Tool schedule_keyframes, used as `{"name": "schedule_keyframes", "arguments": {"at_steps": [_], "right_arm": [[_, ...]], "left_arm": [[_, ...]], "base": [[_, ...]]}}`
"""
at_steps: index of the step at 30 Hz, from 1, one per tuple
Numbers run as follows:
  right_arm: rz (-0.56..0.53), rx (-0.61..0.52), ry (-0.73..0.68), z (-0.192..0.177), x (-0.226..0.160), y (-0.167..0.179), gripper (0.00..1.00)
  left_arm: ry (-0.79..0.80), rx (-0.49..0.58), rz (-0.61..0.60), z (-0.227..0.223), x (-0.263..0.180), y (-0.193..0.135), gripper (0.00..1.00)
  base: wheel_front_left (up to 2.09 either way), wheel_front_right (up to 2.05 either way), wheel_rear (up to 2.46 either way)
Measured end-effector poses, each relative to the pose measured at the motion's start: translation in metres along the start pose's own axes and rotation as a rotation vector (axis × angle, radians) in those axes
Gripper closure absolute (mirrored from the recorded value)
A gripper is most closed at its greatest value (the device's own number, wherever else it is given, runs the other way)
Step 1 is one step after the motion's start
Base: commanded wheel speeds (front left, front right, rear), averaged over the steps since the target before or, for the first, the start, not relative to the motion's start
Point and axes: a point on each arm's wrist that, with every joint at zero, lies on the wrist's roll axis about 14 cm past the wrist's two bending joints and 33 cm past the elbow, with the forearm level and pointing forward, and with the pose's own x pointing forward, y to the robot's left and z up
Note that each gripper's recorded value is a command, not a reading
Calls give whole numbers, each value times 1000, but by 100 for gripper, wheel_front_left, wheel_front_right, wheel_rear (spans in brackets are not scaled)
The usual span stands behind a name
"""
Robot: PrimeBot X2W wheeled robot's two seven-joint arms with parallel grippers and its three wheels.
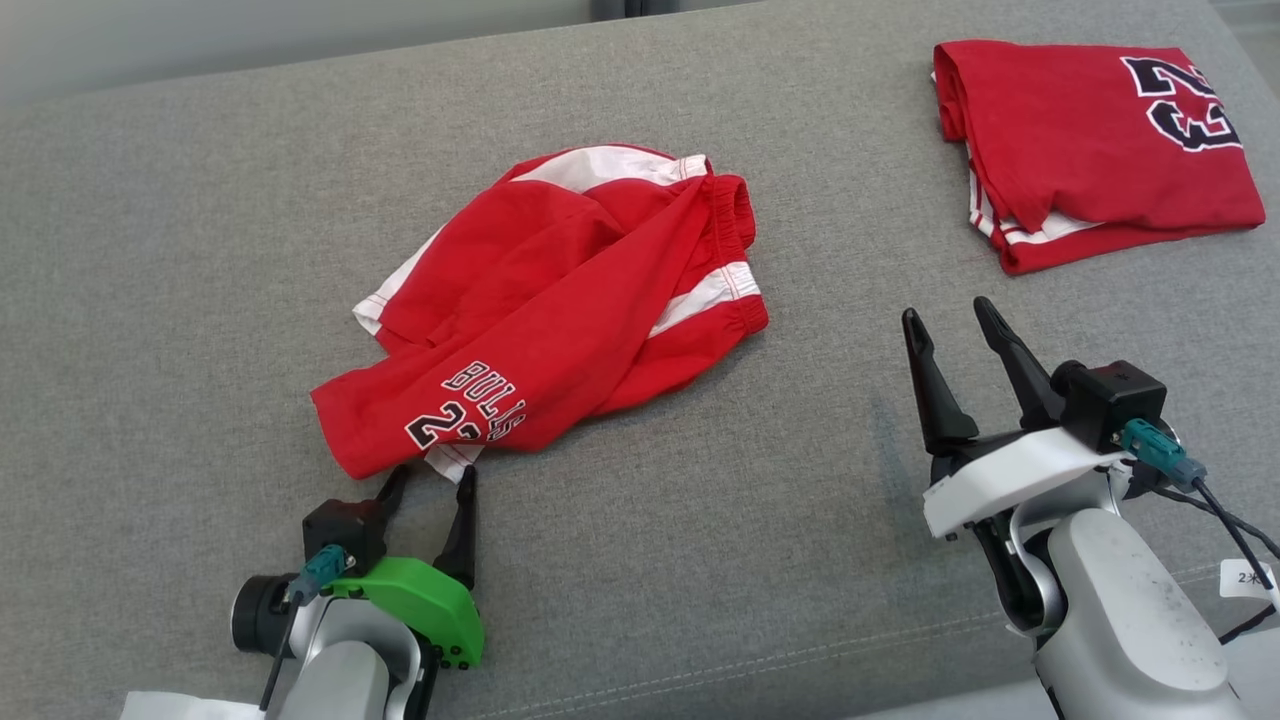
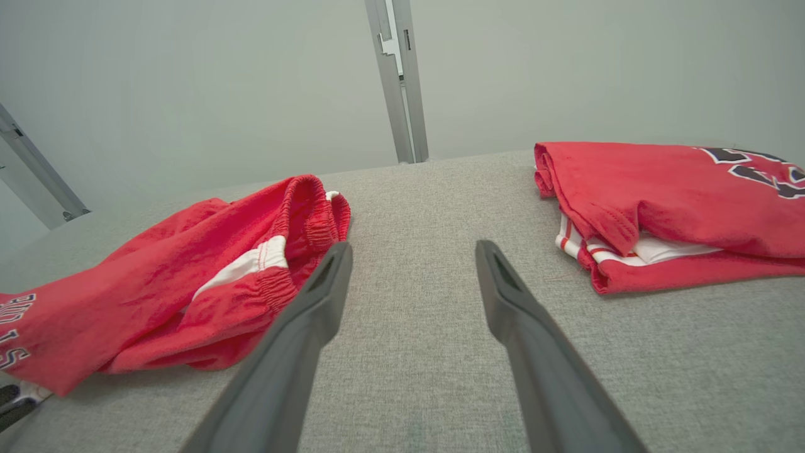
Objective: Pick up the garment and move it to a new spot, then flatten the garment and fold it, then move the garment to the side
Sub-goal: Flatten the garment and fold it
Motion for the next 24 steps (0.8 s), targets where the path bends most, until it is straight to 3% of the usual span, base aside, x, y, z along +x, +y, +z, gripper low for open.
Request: {"name": "schedule_keyframes", "arguments": {"at_steps": [1, 3, 4, 12, 24], "right_arm": [[0, -1, 0, 0, 0, 0, 0], [0, -2, 1, 0, 0, -1, 0], [0, -2, 2, 0, 0, -1, 0], [13, -3, -1, 0, 1, 5, 0], [80, 26, 8, -5, 8, 34, 0]], "left_arm": [[3, -2, -5, 0, 1, -1, 38], [7, -4, -9, -1, 3, -2, 74], [8, -4, -12, -1, 3, -3, 99], [-41, -13, -6, 15, 0, -2, 100], [-170, 9, 109, 41, -45, 32, 100]], "base": [[0, 0, 0], [0, 0, 0], [0, 0, 0], [0, 0, 0], [0, 0, 0]]}}
